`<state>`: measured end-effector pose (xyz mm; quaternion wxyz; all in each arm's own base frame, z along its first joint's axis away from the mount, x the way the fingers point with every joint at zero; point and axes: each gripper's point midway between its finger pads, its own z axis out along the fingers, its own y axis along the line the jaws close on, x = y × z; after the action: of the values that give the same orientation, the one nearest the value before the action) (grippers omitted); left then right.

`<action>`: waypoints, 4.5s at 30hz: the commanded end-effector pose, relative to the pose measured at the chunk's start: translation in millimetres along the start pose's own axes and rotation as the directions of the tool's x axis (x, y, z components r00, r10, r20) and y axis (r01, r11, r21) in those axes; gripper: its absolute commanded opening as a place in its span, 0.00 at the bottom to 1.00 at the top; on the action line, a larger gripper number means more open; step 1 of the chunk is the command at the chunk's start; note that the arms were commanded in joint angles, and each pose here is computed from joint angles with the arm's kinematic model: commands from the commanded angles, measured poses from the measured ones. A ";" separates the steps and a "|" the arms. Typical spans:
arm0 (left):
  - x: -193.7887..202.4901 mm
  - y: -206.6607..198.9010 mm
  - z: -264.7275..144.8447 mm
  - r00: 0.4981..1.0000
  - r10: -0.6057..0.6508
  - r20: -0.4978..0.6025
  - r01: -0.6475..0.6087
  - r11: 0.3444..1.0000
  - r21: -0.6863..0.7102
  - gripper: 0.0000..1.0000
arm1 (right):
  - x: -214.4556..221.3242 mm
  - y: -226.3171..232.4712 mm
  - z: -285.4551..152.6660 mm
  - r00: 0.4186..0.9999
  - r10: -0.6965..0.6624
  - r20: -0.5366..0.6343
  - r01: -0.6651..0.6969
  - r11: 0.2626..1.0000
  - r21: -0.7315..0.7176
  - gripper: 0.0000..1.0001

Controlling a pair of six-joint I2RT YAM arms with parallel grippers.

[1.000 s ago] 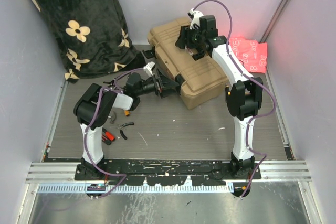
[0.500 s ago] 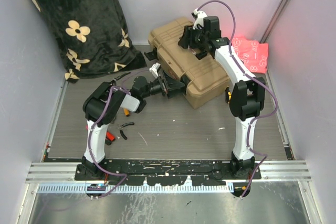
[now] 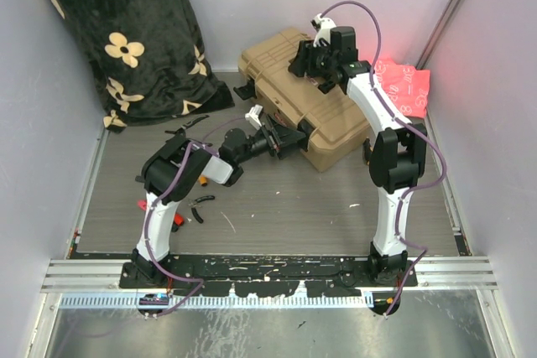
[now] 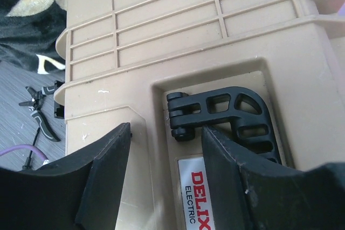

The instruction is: Pack the tool kit

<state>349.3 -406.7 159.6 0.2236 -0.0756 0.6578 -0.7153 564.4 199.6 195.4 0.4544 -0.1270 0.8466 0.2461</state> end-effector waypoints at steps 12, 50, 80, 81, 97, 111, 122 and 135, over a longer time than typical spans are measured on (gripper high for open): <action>-24.5 -131.3 7.1 0.988 0.048 0.148 -0.090 0.953 0.290 0.99 | 323.3 -61.0 -85.5 0.452 0.389 -0.802 -0.102 0.916 0.387 0.59; -10.9 -195.8 -46.6 0.987 0.137 0.085 -0.159 0.918 0.362 0.86 | 328.9 -58.7 -86.6 0.446 0.396 -0.803 -0.112 0.915 0.388 0.59; -99.0 -106.1 -101.7 0.893 0.446 0.061 -0.444 0.895 -0.051 0.83 | 304.4 -26.6 -99.9 0.482 0.343 -0.806 -0.103 0.936 0.337 0.59; -100.6 -102.8 -102.6 0.879 0.474 0.044 -0.470 0.879 -0.082 0.84 | 302.1 -24.4 -101.5 0.485 0.338 -0.807 -0.095 0.937 0.336 0.59; -126.4 -98.5 -104.9 0.854 0.520 -0.006 -0.508 0.831 -0.227 0.86 | 318.5 27.5 -113.4 0.436 0.222 -0.872 0.021 0.966 0.257 0.58; -159.5 -106.3 -117.0 0.846 0.527 0.085 -0.487 0.826 -0.283 0.92 | 329.8 62.0 -122.9 0.420 0.186 -0.888 0.023 0.976 0.216 0.63; -217.7 -111.2 -107.5 0.738 0.673 0.052 -0.610 0.697 -0.377 0.91 | 295.3 37.8 -105.0 0.498 0.203 -0.843 0.024 0.969 0.247 0.73; -237.3 -81.1 -73.1 0.501 0.853 -0.147 -0.854 0.460 -0.243 0.77 | 268.7 24.5 -101.3 0.522 0.206 -0.828 -0.014 0.972 0.233 0.68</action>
<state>506.4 -228.6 264.2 0.5010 0.1565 0.7382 -0.4238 519.1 218.1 202.5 0.4429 -0.1122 0.8703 0.1842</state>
